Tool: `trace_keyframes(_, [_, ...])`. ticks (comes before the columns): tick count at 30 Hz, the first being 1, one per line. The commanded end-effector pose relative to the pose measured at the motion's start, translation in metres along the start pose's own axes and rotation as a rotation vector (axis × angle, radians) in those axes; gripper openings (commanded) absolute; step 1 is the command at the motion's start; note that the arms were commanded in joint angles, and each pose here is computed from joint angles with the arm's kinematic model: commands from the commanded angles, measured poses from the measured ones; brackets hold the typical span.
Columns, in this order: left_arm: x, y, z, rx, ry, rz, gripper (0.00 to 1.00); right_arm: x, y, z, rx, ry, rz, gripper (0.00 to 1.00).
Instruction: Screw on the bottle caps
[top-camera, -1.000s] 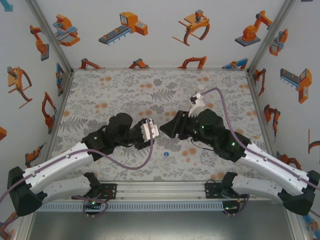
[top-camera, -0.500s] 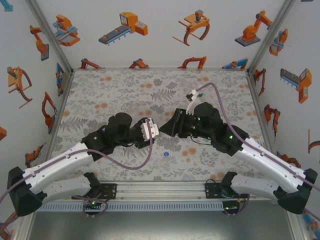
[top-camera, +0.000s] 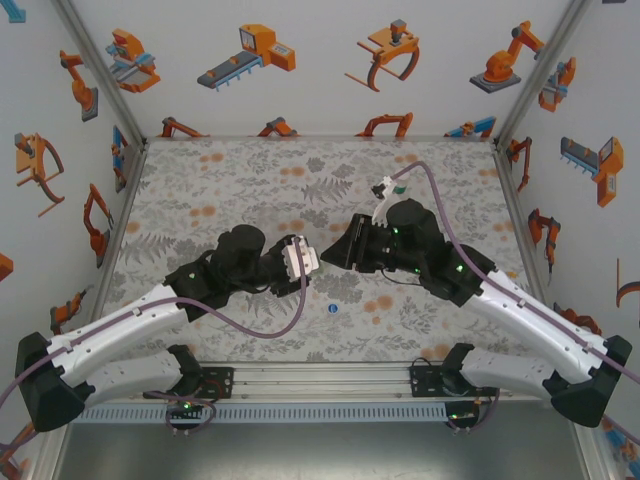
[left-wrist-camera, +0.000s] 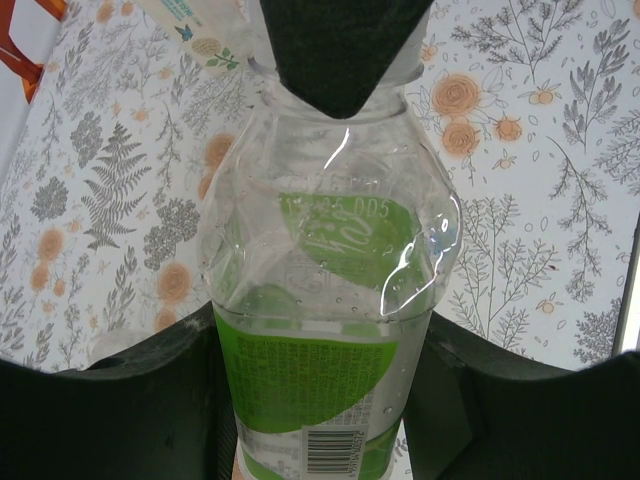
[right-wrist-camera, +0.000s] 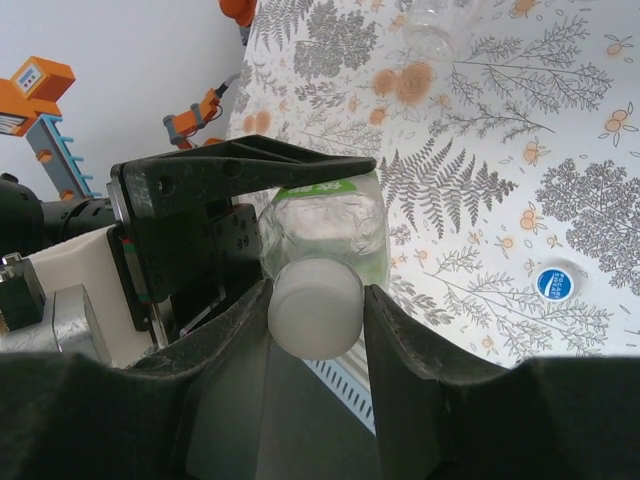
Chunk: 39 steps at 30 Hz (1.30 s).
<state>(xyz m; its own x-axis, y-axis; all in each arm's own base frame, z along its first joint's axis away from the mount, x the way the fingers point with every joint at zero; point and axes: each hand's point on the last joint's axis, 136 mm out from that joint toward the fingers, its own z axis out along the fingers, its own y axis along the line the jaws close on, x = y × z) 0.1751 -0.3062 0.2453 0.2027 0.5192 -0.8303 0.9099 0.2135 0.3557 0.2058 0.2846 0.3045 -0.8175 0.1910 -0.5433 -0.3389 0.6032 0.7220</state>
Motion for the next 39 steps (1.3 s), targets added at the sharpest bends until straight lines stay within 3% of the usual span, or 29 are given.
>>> trace_keyframes(1, [-0.012,0.004,-0.001,-0.01,-0.037,0.02,0.0,-0.006,0.007,-0.003,-0.013,-0.003,-0.003,0.37])
trace_keyframes(4, [-0.012,0.005,-0.002,-0.016,-0.034,0.017,0.01,-0.007,0.007,-0.003,-0.011,-0.005,-0.006,0.33])
trace_keyframes(6, [-0.012,0.005,-0.002,-0.018,-0.035,0.014,0.15,-0.008,0.005,-0.004,0.006,-0.007,-0.01,0.28])
trace_keyframes(8, [-0.011,0.005,-0.002,-0.022,-0.03,0.011,0.37,-0.009,0.001,-0.004,0.035,-0.009,-0.025,0.21])
trace_keyframes(12, [-0.006,0.004,-0.003,-0.011,-0.002,-0.002,0.55,-0.012,-0.006,-0.001,0.078,0.002,-0.061,0.18])
trace_keyframes(14, [-0.004,0.002,-0.005,-0.005,0.01,-0.011,0.69,-0.015,-0.009,0.003,0.099,0.006,-0.085,0.16])
trace_keyframes(16, [-0.003,0.001,-0.009,-0.004,0.015,-0.02,0.74,-0.019,-0.015,0.006,0.128,0.017,-0.111,0.15])
trace_keyframes(17, [-0.002,0.0,-0.011,-0.006,0.016,-0.023,0.82,-0.021,-0.019,0.007,0.149,0.023,-0.126,0.15])
trace_keyframes(29, [0.0,-0.005,-0.044,-0.036,-0.018,-0.061,0.85,-0.07,-0.076,0.025,0.452,0.11,-0.339,0.12])
trace_keyframes(39, [0.016,0.011,-0.036,-0.118,0.031,-0.231,0.86,-0.123,-0.126,0.058,0.606,0.133,-0.373,0.11])
